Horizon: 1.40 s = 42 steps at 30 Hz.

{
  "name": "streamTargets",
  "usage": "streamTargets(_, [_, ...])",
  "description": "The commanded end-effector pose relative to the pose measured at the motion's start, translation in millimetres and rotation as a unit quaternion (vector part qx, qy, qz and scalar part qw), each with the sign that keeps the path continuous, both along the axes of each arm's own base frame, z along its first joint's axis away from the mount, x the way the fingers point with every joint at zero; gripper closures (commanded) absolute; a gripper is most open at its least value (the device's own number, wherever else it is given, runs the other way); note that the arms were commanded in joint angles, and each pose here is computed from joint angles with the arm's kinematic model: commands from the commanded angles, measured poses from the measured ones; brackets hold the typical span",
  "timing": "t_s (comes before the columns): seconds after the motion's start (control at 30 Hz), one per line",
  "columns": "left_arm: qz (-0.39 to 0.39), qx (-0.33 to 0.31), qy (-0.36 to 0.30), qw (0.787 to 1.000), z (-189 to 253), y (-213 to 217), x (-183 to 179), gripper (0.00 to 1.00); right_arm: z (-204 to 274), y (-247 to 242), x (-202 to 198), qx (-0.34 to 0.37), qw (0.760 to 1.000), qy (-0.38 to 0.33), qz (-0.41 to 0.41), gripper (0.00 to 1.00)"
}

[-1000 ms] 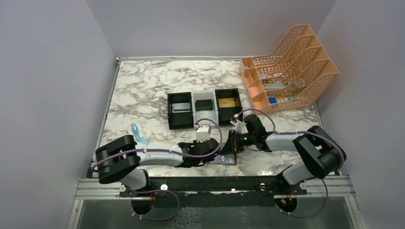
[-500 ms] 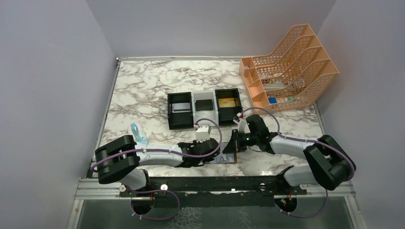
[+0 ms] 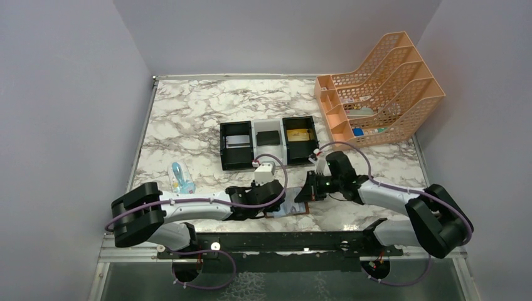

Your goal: Take the credit cards out of the card holder

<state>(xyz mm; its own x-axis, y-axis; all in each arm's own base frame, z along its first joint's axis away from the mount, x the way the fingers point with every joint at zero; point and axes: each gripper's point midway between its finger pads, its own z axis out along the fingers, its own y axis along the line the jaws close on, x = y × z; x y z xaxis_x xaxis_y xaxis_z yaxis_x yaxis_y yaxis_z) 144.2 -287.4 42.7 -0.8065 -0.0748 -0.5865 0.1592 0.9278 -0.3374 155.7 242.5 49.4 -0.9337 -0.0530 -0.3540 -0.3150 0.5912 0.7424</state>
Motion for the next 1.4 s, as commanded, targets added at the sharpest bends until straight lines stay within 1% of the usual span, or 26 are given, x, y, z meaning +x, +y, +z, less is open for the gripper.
streamTargets(0.0, [-0.047, -0.047, -0.03, 0.997, 36, -29, 2, 0.59, 0, 10, 0, 0.029, 0.999, 0.015, 0.023, 0.99])
streamTargets(0.07, [-0.061, -0.066, -0.031, 0.995, 37, -40, 0, 0.59, -2, 13, 2, 0.031, 0.999, 0.019, 0.024, 0.99])
streamTargets(0.13, [-0.065, -0.072, -0.025, 0.995, 29, -45, -2, 0.62, -3, 14, 4, 0.032, 0.999, 0.022, 0.023, 0.99])
streamTargets(0.2, [-0.057, -0.058, -0.014, 0.997, 15, -43, -2, 0.68, -3, 16, 6, 0.034, 0.999, 0.02, 0.02, 0.99])
streamTargets(0.27, [-0.033, -0.033, -0.006, 0.999, 2, -33, 0, 0.75, -3, 16, 8, 0.032, 0.999, 0.019, 0.017, 0.99])
streamTargets(0.33, [-0.019, -0.018, -0.005, 1.0, -7, -26, 1, 0.77, -3, 16, 9, 0.03, 0.999, 0.019, 0.017, 0.98])
streamTargets(0.47, [-0.017, -0.008, 0.0, 1.0, -16, -21, -1, 0.8, -2, 18, 8, 0.036, 0.999, 0.021, 0.025, 0.97])
streamTargets(0.53, [-0.018, -0.003, 0.004, 1.0, -20, -20, -2, 0.81, -2, 19, 6, 0.04, 0.999, 0.022, 0.03, 0.95])
streamTargets(0.7, [-0.017, 0.016, 0.017, 1.0, -35, -12, -7, 0.85, -4, 22, 5, 0.049, 0.997, 0.025, 0.045, 0.84])
streamTargets(1.17, [-0.006, 0.013, 0.013, 1.0, -33, -3, -7, 0.85, -11, 31, 11, 0.054, 0.996, 0.038, 0.052, 0.83])
streamTargets(1.37, [-0.006, 0.01, 0.011, 1.0, -32, -4, -6, 0.85, -17, 30, 9, 0.039, 0.997, 0.038, 0.052, 0.86])
